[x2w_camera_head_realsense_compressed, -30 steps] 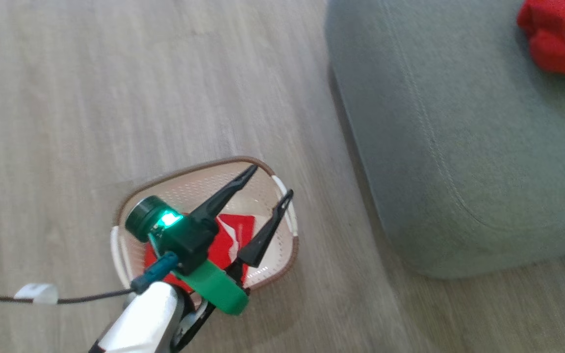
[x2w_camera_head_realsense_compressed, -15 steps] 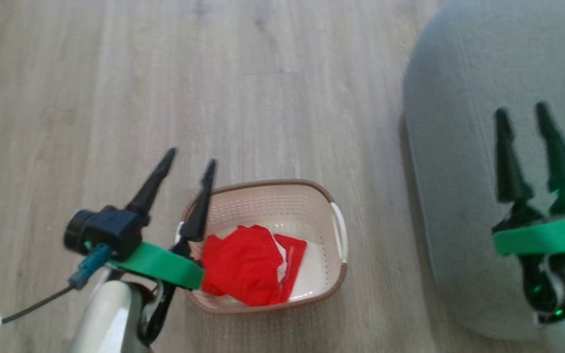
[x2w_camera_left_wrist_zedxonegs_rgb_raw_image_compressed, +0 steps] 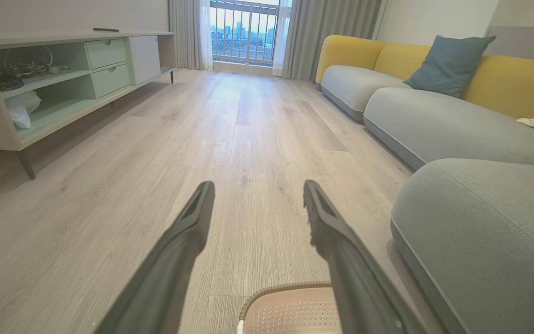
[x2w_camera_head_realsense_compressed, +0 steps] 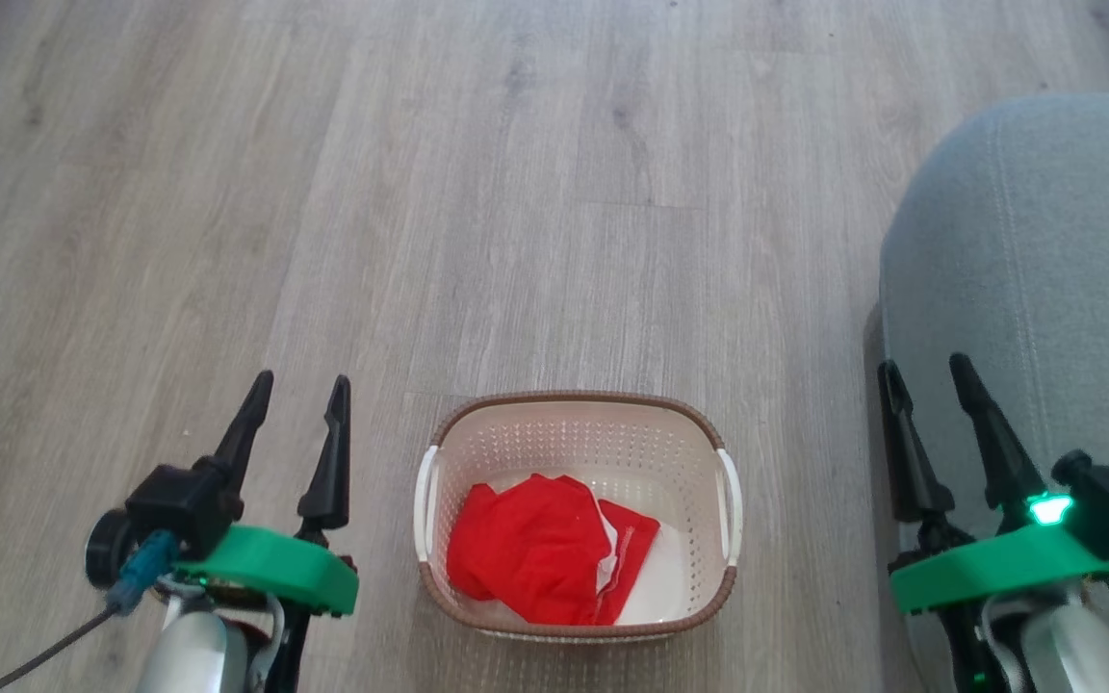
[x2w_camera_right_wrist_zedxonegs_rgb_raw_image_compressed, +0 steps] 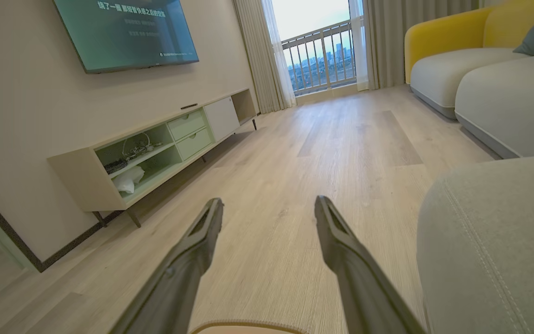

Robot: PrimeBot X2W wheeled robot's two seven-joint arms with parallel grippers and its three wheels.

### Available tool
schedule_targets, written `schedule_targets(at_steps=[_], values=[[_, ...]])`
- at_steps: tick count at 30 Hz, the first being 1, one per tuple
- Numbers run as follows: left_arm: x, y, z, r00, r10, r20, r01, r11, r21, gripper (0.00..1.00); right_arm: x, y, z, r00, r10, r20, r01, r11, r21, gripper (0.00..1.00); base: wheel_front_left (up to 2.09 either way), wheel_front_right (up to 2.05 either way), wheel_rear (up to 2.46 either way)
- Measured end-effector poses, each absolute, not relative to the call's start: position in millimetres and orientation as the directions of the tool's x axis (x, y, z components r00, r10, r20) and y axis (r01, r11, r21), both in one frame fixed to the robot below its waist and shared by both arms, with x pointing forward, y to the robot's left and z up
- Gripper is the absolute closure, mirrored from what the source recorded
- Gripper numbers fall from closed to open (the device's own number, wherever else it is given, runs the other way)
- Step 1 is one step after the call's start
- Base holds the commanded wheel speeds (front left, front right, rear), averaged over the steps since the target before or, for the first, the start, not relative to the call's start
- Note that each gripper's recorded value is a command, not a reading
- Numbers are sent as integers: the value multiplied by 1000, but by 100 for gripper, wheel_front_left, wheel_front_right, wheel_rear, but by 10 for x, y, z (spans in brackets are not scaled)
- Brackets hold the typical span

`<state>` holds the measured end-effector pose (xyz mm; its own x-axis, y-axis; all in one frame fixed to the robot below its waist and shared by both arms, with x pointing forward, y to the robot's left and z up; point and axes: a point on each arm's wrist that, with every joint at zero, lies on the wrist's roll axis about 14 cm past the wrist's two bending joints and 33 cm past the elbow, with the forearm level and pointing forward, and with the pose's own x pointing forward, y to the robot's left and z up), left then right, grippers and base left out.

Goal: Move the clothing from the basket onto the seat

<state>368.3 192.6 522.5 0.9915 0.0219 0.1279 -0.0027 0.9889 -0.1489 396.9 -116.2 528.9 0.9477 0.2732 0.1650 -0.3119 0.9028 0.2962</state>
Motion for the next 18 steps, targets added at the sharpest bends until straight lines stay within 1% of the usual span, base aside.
schedule_targets(at_steps=[4, 10, 18], values=[[3635, 1986, 5165, 993, 51, 108, -33, 987, -159, 0, 3939, -1169, 5165, 959, 251, 129, -279, 912, 301, 0, 0, 0, 0], [3620, 1874, 5064, 997, 19, 78, -6, 987, -163, 0, 3913, -1313, 4965, 981, 183, 70, -196, 924, 328, 0, 0, 0, 0], [3643, 1760, 5036, 997, -16, 70, 27, 986, -165, 0, 3883, -1378, 4923, 986, 158, 57, -168, 927, 335, 0, 0, 0, 0]])
